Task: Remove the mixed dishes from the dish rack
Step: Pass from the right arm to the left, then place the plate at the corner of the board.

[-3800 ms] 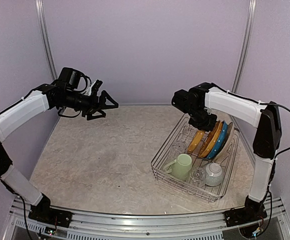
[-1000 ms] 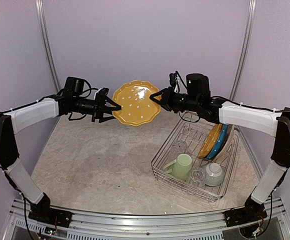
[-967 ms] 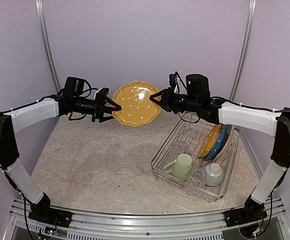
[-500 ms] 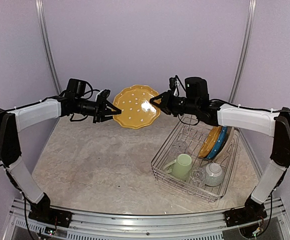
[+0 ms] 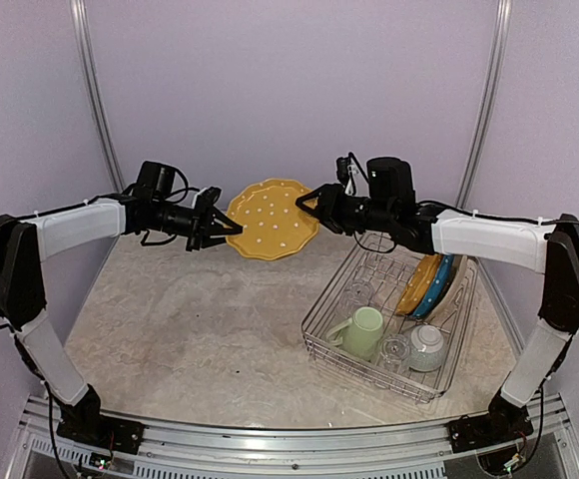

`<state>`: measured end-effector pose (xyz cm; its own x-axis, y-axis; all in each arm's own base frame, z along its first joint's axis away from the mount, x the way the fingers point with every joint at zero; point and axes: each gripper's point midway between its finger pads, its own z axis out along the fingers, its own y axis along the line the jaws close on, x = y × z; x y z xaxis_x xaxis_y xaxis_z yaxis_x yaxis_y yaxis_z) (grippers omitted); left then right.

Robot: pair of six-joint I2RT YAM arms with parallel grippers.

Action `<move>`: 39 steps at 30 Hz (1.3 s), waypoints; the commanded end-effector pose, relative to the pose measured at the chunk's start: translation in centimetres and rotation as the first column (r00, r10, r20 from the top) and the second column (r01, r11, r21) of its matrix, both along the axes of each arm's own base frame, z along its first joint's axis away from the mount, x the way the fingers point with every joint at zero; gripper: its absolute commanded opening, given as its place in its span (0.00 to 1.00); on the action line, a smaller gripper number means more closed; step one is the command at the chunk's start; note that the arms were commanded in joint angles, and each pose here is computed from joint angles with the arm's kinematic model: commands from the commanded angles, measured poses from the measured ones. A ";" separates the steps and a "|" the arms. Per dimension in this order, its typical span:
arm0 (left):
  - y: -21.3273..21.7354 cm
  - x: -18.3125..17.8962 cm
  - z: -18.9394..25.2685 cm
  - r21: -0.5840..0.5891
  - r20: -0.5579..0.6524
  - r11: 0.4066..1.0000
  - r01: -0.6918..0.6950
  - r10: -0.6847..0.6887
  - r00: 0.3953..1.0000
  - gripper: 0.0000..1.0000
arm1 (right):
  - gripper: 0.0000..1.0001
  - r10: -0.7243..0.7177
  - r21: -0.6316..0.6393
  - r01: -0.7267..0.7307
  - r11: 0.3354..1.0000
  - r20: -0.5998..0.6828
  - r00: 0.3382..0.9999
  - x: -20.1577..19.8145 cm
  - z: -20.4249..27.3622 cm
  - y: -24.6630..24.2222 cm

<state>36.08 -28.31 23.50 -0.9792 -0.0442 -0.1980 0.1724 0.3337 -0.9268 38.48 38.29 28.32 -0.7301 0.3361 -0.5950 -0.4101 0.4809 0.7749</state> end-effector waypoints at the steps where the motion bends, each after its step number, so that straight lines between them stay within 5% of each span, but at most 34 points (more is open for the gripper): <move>1: 0.7 0.7 1.0 -0.040 0.006 0.999 -0.006 0.006 1.000 0.00 | 0.59 0.002 0.028 -0.005 1.000 0.084 0.996 -0.6 2.5 -0.3; 5: 1.5 1.2 1.0 -0.035 0.002 0.999 -0.036 0.036 0.999 0.00 | 0.91 -0.024 0.003 0.024 1.000 0.065 0.998 -0.1 1.9 -1.1; 8: 2.6 2.0 0.8 -0.016 -0.003 0.997 -0.080 0.080 0.997 0.00 | 0.99 -0.074 -0.066 0.077 0.995 0.048 0.996 0.5 1.0 -2.6; 18: 10.7 6.5 -3.0 0.154 -0.095 0.934 -0.323 0.339 0.936 0.00 | 1.00 -0.174 -0.321 0.210 0.924 0.136 0.975 -0.2 1.2 -7.9; 31: 20.6 10.9 -8.7 0.210 -0.213 0.843 -0.495 0.534 0.818 0.00 | 1.00 -0.271 -0.388 0.367 0.846 0.279 0.921 -3.2 4.6 -14.1; 39: 21.7 12.2 -11.9 0.236 -0.262 0.835 -0.498 0.548 0.794 0.00 | 1.00 -0.300 -0.404 0.405 0.820 0.298 0.906 -4.0 4.3 -15.8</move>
<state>46.35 -5.67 9.11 -0.7796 -0.6117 0.1342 -0.4729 0.4344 -0.7666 34.89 23.99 33.62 -0.4541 0.2293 -0.8610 -0.3098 0.8654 0.3939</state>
